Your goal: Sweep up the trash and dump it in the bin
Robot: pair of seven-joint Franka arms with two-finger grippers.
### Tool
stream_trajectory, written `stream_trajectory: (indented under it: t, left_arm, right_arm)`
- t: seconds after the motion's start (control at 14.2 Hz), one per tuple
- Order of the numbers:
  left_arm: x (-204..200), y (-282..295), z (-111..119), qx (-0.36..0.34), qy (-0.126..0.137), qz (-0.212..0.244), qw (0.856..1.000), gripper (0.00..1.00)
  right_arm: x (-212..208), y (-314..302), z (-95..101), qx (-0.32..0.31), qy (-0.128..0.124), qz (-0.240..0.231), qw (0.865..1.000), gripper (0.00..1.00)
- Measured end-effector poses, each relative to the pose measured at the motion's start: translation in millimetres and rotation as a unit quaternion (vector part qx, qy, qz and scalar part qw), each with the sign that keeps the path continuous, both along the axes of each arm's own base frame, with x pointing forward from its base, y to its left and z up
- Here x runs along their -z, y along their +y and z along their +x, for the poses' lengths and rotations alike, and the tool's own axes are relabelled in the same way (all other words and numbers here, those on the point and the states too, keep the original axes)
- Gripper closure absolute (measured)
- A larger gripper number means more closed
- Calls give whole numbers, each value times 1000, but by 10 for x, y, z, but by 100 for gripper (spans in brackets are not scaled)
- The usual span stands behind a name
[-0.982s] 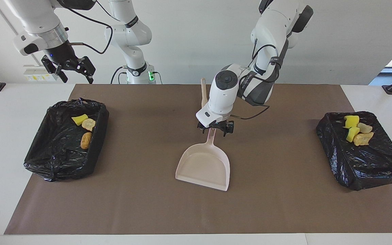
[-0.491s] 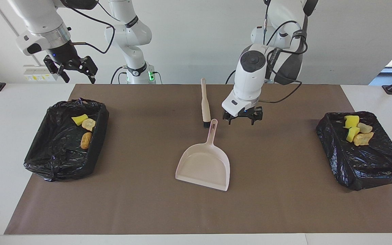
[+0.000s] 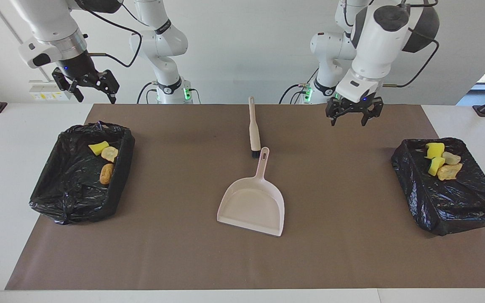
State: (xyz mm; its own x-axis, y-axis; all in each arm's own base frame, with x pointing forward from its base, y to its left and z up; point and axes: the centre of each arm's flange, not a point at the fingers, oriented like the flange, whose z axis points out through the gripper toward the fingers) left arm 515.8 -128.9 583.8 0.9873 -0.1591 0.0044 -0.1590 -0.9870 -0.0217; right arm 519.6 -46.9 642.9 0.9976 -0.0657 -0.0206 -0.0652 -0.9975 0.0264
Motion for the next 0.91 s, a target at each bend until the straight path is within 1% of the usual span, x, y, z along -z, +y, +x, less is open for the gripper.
stream_trajectory:
  t: [0.14, 0.28, 0.42, 0.63, 0.91]
  left_arm:
    - [-273, 375, 13, 15, 1, -12, 1000, 0]
    - [-614, 581, -1, 22, -4, -13, 1000, 0]
    - [-830, 707, -13, 21, 6, -11, 1000, 0]
    - [-1009, 852, 25, 27, 17, -9, 999, 0]
    - [-1040, 962, 4, 31, 24, -8, 999, 0]
  right_arm:
    - [0, 5, 0, -1, 0, 0, 1000, 0]
    - [0, 5, 0, -1, 0, 0, 1000, 0]
    - [0, 5, 0, -1, 0, 0, 1000, 0]
    - [0, 9, 1, -1, 0, 0, 1000, 0]
    - [0, 28, 2, -3, 0, 0, 1000, 0]
